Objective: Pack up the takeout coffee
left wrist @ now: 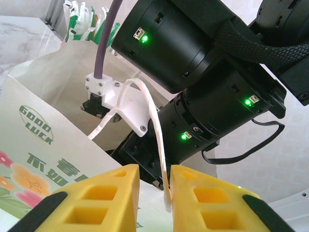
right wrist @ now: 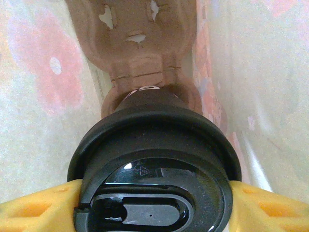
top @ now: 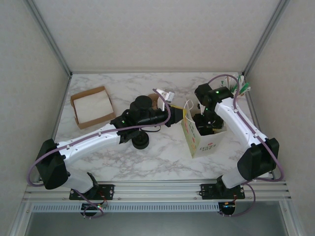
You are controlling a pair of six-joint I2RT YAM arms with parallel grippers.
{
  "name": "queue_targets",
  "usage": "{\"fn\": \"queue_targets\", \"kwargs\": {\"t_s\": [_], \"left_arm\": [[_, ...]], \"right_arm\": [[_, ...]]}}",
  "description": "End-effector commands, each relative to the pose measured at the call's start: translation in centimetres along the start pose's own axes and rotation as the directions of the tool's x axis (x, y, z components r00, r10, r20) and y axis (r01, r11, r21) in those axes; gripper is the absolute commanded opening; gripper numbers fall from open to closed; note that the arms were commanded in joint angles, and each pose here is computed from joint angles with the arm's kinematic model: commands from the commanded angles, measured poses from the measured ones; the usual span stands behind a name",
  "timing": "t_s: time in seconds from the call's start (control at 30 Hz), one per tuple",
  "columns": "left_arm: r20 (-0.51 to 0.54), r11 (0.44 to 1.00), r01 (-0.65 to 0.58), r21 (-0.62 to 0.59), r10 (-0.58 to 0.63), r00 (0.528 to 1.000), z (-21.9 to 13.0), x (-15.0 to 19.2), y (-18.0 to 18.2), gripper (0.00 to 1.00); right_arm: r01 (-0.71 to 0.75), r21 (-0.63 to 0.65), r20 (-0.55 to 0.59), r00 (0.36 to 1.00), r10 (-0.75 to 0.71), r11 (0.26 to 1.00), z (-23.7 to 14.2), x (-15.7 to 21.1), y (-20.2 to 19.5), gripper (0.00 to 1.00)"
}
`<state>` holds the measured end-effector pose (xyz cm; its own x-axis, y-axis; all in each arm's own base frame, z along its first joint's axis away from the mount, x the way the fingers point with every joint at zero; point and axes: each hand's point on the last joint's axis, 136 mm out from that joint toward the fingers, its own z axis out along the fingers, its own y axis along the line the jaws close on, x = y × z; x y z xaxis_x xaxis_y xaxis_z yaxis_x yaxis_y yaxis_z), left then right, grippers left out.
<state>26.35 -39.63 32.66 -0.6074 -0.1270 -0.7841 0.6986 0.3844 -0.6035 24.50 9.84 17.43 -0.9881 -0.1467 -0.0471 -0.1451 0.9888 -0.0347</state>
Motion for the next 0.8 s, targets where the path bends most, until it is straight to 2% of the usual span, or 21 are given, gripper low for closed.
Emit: {"fn": "queue_targets", "kwargs": {"t_s": [0.0, 0.77], "left_arm": [[0.047, 1.000, -0.022, 0.020, 0.021, 0.999, -0.78, -1.42, -1.41, 0.23], [0.044, 1.000, -0.025, 0.016, 0.024, 0.999, -0.61, -1.42, -1.31, 0.23]], "right_arm": [[0.008, -0.004, -0.029, 1.000, -0.008, 1.000, 0.68, 0.23, -0.08, 0.68], [0.012, -0.010, -0.023, 1.000, -0.012, 1.000, 0.46, 0.06, 0.00, 0.68]]}}
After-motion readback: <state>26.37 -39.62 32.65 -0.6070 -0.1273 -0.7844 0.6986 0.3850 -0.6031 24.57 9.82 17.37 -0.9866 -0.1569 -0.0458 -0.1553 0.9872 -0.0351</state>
